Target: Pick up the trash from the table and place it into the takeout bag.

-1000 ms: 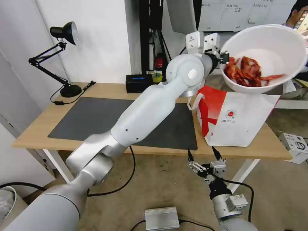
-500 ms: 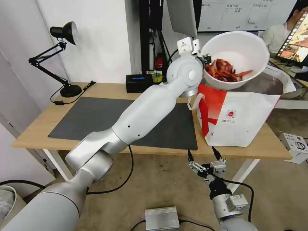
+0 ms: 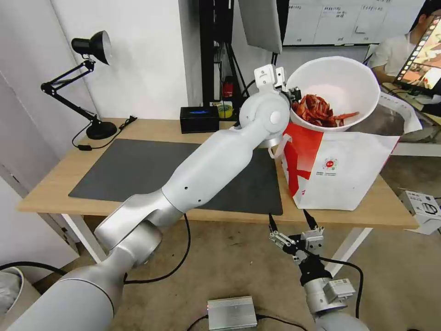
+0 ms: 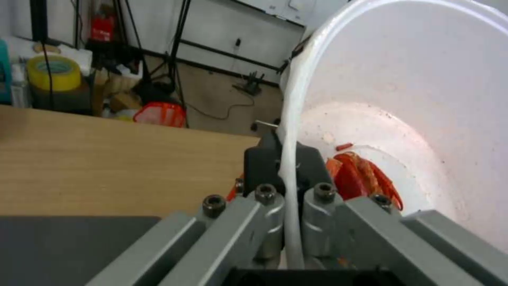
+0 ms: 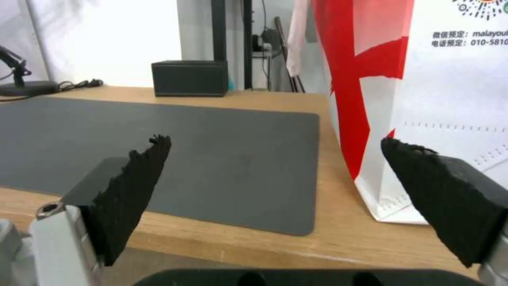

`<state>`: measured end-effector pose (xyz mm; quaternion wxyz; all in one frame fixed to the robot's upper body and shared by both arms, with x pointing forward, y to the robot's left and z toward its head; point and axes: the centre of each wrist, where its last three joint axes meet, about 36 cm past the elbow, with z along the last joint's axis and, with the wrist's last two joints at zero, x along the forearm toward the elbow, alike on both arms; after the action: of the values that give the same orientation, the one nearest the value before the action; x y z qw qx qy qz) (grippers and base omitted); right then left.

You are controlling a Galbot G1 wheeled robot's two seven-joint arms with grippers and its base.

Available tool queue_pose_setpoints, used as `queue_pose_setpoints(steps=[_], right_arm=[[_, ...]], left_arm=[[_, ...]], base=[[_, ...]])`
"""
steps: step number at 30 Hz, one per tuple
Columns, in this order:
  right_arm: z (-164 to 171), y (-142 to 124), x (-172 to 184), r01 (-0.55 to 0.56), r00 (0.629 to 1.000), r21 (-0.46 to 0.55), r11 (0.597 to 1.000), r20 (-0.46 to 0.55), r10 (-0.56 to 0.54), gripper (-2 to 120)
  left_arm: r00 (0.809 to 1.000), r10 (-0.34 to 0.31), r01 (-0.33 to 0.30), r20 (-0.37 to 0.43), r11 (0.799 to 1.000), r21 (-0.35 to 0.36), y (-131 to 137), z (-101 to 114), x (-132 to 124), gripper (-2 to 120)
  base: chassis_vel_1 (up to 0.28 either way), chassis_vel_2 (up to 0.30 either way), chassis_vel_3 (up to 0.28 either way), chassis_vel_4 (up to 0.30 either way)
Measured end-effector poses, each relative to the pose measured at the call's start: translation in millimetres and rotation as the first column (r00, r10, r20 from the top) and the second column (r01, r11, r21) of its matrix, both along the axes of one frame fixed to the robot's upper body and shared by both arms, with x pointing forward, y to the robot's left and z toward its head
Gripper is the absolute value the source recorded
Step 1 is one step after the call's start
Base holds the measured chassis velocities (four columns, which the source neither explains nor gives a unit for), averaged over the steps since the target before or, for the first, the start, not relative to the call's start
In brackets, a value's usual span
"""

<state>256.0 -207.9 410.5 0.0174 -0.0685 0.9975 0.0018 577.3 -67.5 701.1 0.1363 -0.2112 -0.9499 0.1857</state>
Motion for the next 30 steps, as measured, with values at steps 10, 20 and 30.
queue_pose_setpoints(steps=[10, 20, 30], right_arm=[[0, 0, 0, 0.0, 1.0, 0.0, 1.0, 0.0, 0.0, 99], [0, 0, 0, 0.0, 1.0, 0.0, 1.0, 0.0, 0.0, 99], [0, 0, 0, 0.0, 1.0, 0.0, 1.0, 0.0, 0.0, 99]], left_arm=[[1.0, -0.002, 0.002, 0.022, 1.0, 0.029, -4, -2, -4, 0], [0.999, 0.005, -0.011, 0.047, 0.992, 0.124, -12, 4, -11, 31], [0.999, -0.007, 0.002, 0.038, 0.989, 0.151, -15, -1, -15, 67]], base=[[0.0, 0.0, 0.0, 0.0], [0.0, 0.0, 0.0, 0.0], [0.0, 0.0, 0.0, 0.0]])
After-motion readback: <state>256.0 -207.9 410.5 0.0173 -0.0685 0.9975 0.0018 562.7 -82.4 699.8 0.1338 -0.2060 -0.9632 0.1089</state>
